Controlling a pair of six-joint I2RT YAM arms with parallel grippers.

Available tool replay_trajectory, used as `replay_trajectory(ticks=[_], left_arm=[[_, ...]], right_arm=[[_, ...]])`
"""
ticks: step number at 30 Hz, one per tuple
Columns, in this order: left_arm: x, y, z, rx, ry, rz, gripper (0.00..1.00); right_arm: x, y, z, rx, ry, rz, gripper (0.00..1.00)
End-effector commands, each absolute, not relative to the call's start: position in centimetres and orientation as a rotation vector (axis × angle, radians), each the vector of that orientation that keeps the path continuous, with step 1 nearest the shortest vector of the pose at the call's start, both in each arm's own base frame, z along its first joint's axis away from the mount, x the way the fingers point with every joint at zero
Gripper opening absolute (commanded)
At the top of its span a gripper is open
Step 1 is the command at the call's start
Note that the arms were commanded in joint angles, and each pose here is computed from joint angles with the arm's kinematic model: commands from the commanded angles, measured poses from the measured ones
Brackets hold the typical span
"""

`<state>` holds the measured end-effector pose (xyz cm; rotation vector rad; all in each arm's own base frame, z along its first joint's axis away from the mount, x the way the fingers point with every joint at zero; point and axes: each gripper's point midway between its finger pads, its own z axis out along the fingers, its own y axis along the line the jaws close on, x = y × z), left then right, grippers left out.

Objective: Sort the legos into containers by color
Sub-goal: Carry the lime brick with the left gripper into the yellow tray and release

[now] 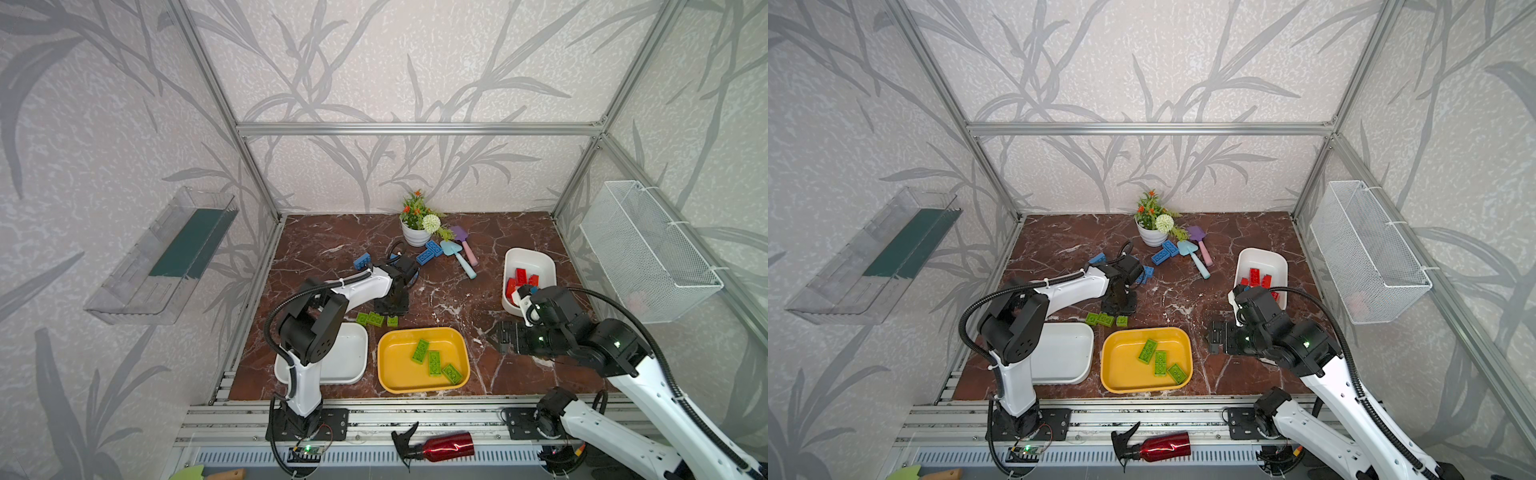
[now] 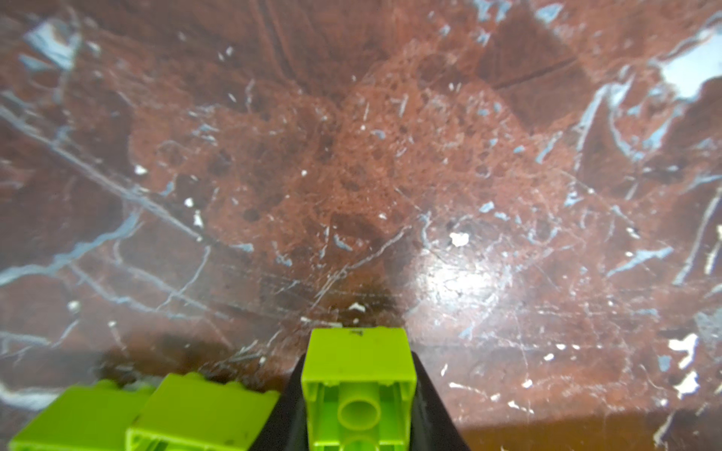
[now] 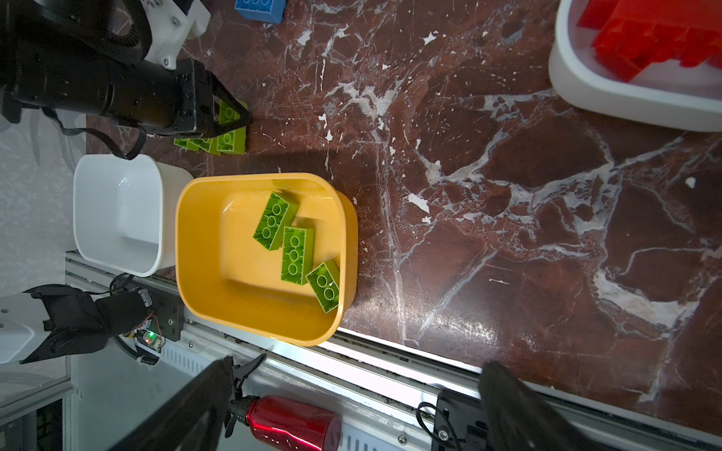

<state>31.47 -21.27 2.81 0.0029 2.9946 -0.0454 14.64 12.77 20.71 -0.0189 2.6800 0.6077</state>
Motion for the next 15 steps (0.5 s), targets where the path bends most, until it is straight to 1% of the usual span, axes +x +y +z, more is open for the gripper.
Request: replay_trajectory(ticks=[1, 4, 7, 10, 15], left_arm=[[32.5, -21.3, 6.4, 0.039, 2.939, -0.009, 0.14], [32.6, -21.7, 9.3, 0.045, 2.900, -0.033, 0.14], [31.6, -22.5, 11.6, 0.070, 2.874, -0.054, 0.14], [29.4, -24.0, 12.9, 0.124, 2.862, -0.073, 0.14], [24.5, -26.5, 13.6, 0.214, 2.857, -0.080, 0.14]], right_arm=[[14.2, 12.1, 21.1, -0.005, 2.670, 0.593, 0.99], [14.0, 11.8, 21.2, -0.002, 2.658, 0.590, 0.99], [13.7, 11.6, 21.0, 0.000, 2.651, 0.589, 0.99], [13.4, 11.5, 20.8, 0.034, 2.652, 0.605, 0.99], [13.0, 11.5, 20.8, 0.014, 2.651, 0.618, 0.99]])
